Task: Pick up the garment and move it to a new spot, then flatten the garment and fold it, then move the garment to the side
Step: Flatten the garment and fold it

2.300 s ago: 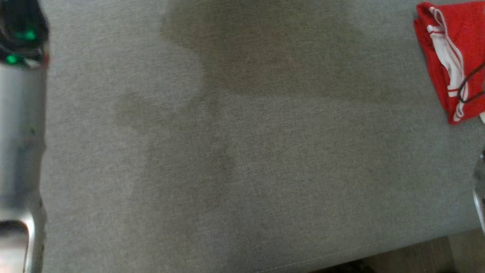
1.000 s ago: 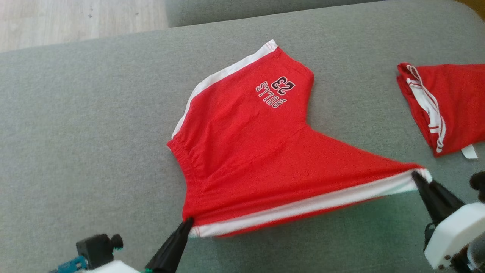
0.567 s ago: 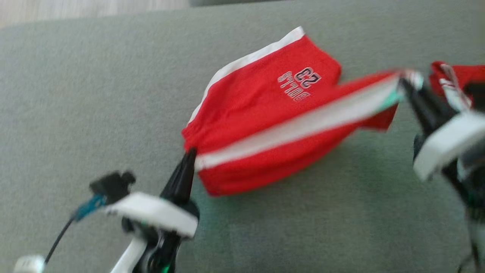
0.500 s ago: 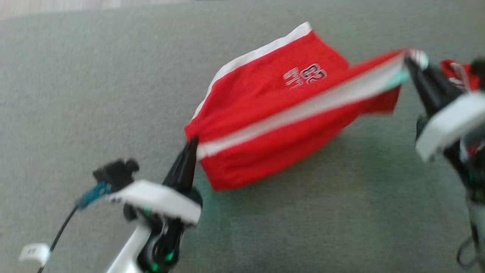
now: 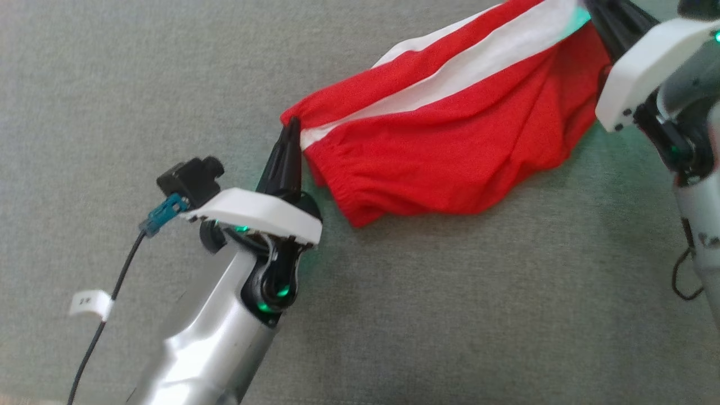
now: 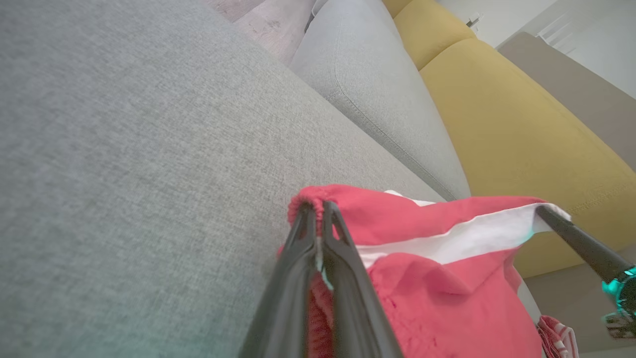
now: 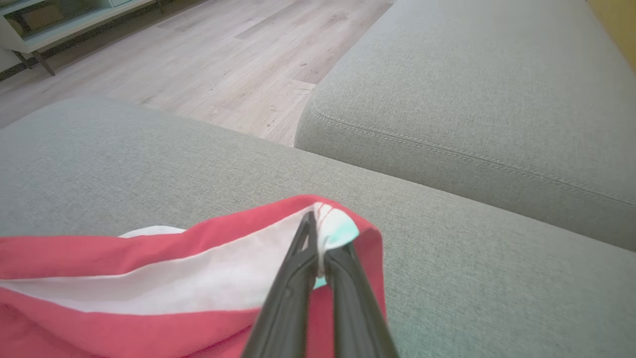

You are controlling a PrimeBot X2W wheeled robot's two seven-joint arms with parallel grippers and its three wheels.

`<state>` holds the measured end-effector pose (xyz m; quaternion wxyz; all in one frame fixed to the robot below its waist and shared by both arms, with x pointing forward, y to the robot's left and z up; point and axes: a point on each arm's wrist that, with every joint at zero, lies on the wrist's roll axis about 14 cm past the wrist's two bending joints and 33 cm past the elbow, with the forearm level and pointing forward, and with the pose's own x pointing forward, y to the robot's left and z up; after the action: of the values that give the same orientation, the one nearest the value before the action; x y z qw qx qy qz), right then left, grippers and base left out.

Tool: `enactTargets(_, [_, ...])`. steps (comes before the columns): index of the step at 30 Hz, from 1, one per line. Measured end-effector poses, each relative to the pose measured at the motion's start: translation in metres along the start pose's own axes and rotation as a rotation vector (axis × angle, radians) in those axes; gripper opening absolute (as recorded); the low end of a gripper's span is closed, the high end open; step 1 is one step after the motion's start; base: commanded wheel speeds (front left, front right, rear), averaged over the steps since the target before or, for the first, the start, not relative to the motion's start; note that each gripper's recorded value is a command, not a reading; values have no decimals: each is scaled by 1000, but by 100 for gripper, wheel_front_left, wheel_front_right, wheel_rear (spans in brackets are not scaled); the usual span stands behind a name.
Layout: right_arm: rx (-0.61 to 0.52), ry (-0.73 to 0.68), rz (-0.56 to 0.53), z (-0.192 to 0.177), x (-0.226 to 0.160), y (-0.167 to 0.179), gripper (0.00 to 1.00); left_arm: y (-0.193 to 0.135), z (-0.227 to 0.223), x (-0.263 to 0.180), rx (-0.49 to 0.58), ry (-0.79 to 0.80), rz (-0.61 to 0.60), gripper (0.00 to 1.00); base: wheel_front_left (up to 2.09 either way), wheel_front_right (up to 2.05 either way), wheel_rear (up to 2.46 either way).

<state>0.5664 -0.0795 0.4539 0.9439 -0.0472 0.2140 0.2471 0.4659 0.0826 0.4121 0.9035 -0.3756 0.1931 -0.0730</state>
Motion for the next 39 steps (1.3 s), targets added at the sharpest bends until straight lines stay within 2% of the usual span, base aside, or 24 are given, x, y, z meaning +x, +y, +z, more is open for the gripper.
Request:
enactTargets(2, [13, 13, 15, -9, 19, 1, 0, 6, 2, 7, -4, -15, 9, 0, 0, 0, 0])
enactTargets(3, [17, 17, 17, -12, 24, 1, 37, 7, 3, 8, -3, -21, 9, 10, 0, 0, 0])
enactTargets(4, [21, 28, 20, -16, 28, 2, 100, 7, 4, 10, -3, -23, 4, 36, 0, 0, 0])
enactTargets(5, [27, 37, 22, -19, 30, 2, 100, 6, 6, 12, -1, -27, -3, 51, 0, 0, 0])
enactTargets(6, [30, 41, 23, -21, 32, 2, 100, 5, 7, 13, 4, -26, -9, 100, 0, 0, 0])
enactTargets(12, [55, 58, 28, -21, 22, 5, 100, 5, -1, 0, 14, -5, -10, 100, 0, 0, 0])
enactTargets(18, [76, 76, -5, -25, -12, -7, 100, 17, -4, -38, 73, -42, 9, 100, 0, 0, 0])
enactTargets(22, [101, 72, -23, -31, -37, -9, 100, 32, 14, -61, 218, -103, 44, 100, 0, 0, 0])
enactTargets(25, [126, 45, -40, -27, -51, -12, 100, 27, 45, -68, 372, -185, 37, 100, 0, 0, 0])
enactTargets(26, [126, 45, -40, -27, -51, -12, 100, 27, 45, -68, 372, -185, 37, 100, 0, 0, 0])
enactTargets(27, [136, 42, -49, -28, -54, -14, 100, 18, 65, -71, 472, -248, 13, 100, 0, 0, 0])
enactTargets(30, [173, 43, -55, -31, -50, -18, 100, 19, 75, -70, 552, -278, 24, 100, 0, 0, 0])
enactTargets(39, [234, 110, -55, -49, -10, -16, 100, 38, 86, -62, 575, -306, 76, 100, 0, 0, 0])
